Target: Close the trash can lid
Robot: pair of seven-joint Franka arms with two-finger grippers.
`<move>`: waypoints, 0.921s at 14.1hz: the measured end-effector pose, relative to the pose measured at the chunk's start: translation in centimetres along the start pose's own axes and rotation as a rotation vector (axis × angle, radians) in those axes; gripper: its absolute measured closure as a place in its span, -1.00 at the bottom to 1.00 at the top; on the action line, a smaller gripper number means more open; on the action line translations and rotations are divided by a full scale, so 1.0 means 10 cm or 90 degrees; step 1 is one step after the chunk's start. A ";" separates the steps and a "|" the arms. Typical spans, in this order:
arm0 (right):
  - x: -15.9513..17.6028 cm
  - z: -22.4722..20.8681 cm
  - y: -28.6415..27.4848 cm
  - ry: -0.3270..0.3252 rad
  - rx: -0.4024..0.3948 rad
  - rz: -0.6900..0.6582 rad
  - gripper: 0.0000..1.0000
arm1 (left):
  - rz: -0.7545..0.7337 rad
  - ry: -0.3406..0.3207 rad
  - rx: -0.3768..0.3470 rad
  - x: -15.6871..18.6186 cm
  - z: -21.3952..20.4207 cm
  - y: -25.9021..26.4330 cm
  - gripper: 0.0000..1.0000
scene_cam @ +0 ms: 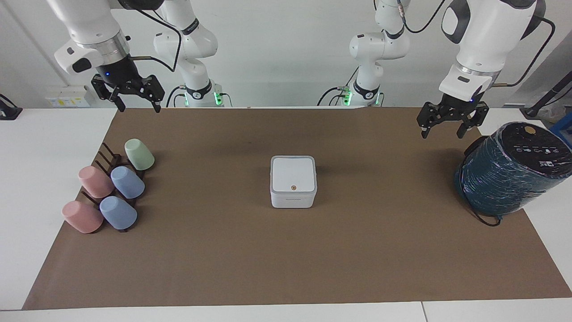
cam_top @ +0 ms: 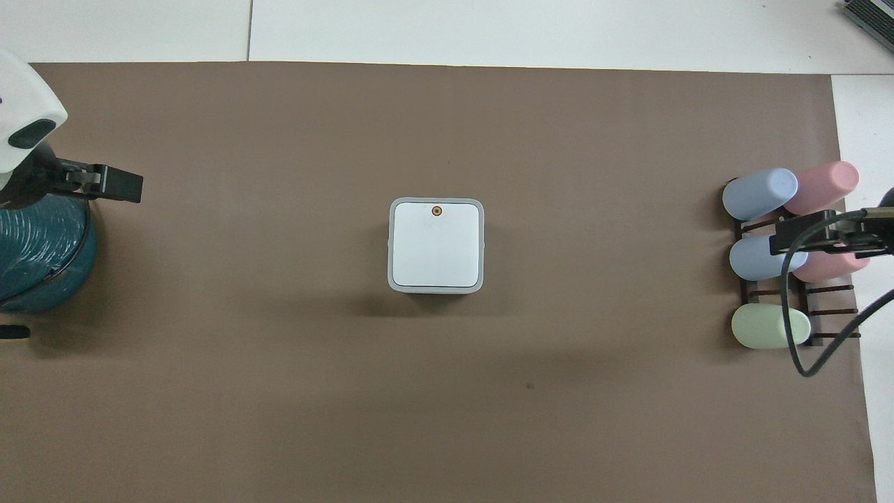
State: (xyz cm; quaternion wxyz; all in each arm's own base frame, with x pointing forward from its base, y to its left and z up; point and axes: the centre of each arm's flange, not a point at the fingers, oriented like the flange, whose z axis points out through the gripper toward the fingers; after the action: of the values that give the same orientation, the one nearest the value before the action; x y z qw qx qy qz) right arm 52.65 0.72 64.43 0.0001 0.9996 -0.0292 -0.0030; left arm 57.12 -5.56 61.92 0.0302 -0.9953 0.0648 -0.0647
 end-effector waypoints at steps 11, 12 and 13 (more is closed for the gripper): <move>0.00 0.00 0.00 0.000 0.000 0.000 -1.00 | -0.022 -0.038 0.001 -0.09 0.04 -0.19 -1.00; 0.00 0.00 0.00 0.000 0.000 0.000 -1.00 | -0.022 -0.037 0.001 -0.09 0.03 -0.19 -1.00; 0.00 0.00 0.00 0.000 0.000 0.000 -1.00 | -0.023 -0.036 0.001 -0.09 0.02 -0.19 -1.00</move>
State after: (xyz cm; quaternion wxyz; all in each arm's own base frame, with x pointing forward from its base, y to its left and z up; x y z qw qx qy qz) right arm 52.65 0.72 64.43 0.0001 0.9996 -0.0292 -0.0030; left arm 56.48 -3.53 61.71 0.0317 -0.9977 0.0463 -0.0370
